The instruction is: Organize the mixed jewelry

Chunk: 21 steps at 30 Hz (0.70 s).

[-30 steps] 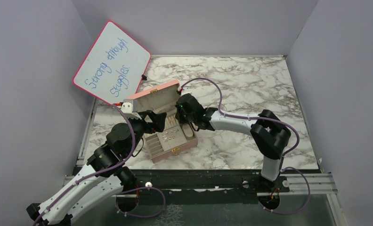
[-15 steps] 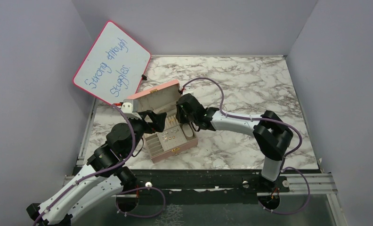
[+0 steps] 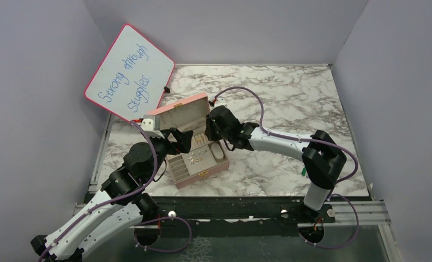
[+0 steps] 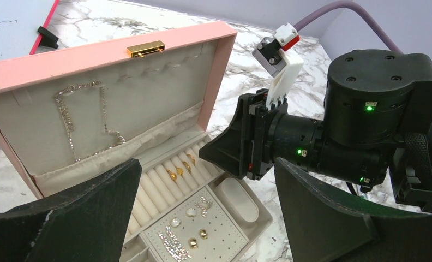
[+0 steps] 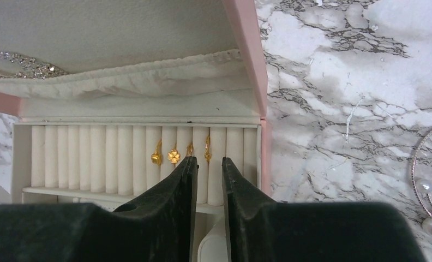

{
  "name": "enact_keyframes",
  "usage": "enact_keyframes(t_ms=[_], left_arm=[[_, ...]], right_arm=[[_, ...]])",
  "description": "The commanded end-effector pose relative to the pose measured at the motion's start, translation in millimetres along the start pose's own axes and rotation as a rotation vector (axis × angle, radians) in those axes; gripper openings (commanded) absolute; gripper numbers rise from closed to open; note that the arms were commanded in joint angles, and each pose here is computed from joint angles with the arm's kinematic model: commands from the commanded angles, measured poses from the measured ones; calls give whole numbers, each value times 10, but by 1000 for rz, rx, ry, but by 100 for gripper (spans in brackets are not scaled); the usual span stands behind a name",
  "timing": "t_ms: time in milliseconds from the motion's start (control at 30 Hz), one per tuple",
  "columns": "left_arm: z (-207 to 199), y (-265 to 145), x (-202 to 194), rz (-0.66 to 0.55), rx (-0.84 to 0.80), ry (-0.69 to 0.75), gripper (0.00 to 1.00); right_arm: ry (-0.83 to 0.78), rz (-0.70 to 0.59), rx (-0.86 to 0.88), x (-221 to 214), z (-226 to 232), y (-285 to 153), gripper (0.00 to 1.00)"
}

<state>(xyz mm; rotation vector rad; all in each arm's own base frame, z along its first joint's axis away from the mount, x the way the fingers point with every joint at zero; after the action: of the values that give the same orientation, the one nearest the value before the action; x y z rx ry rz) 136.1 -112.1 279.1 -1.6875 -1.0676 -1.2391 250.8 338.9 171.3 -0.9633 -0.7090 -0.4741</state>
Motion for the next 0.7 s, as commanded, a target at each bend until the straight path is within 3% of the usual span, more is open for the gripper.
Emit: enact_keyframes(t_ms=[0,400,667], left_arm=[[26,14,-10,-7,21,15,93],[8,9,-22,12,3,19,93],[-29,-11,-60,48,-34,-3,93]], right_arm=[[-1,-14,9,90,61,-69,29],[182,-111,-218,203,-325,-379,41],[373,-78,-469,165,-1189,-504,49]])
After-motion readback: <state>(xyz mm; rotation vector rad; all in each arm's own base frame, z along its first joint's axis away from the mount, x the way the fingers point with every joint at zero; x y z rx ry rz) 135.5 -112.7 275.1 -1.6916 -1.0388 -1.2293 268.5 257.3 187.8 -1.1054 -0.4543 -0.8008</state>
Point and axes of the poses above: each gripper's point midway between its finger pads, its own y axis out along the fingers, its own z axis along the line the jaws close on, x = y × z, the point moved 9 cm from there along -y, back along the fingers, and after that the axes turned 9 degrees about y, right-handed, at the moved point
